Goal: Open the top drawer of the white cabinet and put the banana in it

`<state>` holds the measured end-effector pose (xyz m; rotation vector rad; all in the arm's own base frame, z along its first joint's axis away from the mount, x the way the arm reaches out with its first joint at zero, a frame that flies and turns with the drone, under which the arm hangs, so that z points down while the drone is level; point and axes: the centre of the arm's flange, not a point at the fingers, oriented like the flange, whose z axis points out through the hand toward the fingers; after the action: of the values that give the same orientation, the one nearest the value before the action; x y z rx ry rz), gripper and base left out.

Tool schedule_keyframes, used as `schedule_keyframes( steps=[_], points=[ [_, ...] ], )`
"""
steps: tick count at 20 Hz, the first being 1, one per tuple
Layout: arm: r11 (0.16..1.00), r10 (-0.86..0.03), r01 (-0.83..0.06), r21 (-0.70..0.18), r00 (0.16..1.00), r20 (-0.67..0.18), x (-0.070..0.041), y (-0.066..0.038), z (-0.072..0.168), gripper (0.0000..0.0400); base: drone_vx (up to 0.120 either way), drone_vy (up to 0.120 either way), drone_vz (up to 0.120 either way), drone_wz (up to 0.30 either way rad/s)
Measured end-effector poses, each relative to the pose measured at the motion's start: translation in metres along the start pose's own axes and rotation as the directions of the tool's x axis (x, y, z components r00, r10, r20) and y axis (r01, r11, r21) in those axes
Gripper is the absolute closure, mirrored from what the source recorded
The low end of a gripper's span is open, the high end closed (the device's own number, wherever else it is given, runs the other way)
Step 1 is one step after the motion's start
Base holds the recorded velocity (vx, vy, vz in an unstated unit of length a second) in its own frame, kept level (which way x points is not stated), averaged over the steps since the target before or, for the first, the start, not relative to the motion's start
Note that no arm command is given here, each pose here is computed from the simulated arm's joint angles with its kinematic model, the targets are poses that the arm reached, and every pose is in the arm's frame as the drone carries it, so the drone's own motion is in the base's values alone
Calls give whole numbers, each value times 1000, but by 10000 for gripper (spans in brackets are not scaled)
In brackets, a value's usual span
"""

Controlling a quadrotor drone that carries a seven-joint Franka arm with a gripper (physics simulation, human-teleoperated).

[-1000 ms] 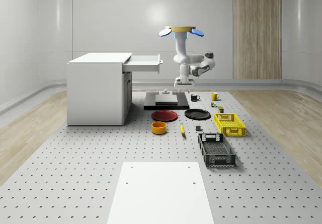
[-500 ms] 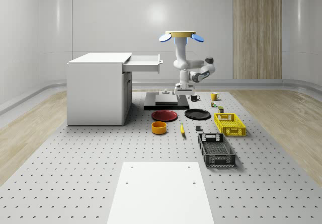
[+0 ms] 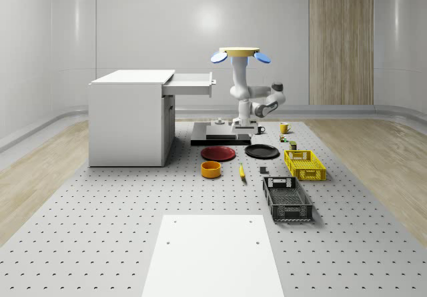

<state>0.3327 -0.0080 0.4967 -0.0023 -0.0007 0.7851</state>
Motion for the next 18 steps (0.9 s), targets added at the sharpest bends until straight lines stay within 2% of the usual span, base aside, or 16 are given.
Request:
schedule_keyframes(
  steps=[1, 18],
  points=[
    [1000, 0, 0, 0, 1000, 0, 0, 0, 0, 0, 0, 120, -120, 0],
    [1000, 0, 0, 0, 1000, 0, 0, 0, 0, 0, -2, 0, -120, 0]
  ],
)
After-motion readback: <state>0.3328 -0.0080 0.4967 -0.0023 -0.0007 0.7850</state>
